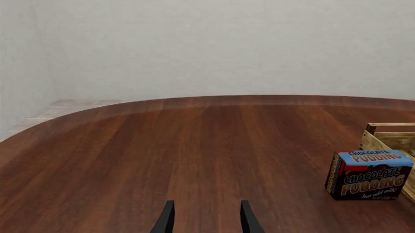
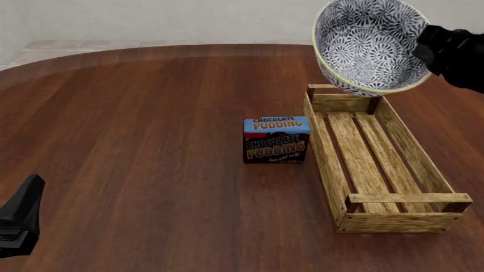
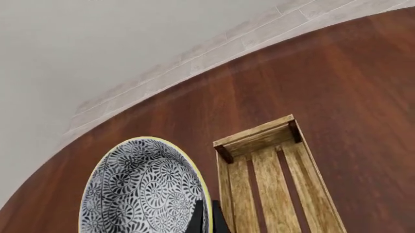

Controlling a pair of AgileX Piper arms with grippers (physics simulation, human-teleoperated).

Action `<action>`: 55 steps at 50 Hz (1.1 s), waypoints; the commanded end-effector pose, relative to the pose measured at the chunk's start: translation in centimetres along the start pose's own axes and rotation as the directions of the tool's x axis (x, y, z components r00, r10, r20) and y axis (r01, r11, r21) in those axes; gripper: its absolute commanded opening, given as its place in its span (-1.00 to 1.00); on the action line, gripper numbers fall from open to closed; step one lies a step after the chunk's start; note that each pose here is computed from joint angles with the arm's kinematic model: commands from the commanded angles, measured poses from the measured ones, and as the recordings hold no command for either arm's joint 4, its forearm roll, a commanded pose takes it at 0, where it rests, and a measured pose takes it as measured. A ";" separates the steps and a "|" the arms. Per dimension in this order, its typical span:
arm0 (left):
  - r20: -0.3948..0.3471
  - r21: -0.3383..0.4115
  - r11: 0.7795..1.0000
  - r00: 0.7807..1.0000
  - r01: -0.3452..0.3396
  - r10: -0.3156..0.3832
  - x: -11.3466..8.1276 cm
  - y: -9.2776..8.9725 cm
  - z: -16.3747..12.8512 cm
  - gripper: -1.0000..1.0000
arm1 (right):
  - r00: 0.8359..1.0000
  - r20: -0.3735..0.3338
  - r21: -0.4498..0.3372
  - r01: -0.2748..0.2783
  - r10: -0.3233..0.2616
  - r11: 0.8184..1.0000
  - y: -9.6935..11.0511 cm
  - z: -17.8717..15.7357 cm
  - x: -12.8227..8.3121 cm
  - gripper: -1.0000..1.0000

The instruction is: Pick up the bowl on the left and put it in the tray.

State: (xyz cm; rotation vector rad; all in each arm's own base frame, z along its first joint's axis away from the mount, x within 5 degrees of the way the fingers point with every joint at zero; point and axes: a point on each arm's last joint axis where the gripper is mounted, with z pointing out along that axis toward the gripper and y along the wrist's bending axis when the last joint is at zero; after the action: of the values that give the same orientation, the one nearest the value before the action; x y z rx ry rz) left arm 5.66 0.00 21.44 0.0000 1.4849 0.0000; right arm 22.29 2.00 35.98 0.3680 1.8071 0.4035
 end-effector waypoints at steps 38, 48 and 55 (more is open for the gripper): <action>0.000 0.000 1.000 1.000 0.000 0.000 0.0 0.0 0.0 1.00 | 0.996 -0.076 0.144 -0.026 0.038 0.989 -3.1 -1.4 1.5 -1.00; 0.000 0.000 1.000 1.000 0.000 0.000 0.0 0.0 0.0 1.00 | 0.995 -0.085 0.145 -0.038 0.050 0.989 -3.2 -1.6 2.0 -1.00; 0.000 0.000 1.000 1.000 0.000 0.000 0.0 0.0 0.0 1.00 | 0.994 -0.095 0.130 -0.050 0.063 0.990 -3.1 -2.0 2.9 -1.00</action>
State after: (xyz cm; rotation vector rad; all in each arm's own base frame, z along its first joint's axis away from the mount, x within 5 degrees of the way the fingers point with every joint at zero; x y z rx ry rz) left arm 5.66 0.00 21.44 0.0000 1.4849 0.0000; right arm 20.08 -0.01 33.03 0.4819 1.9305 0.3127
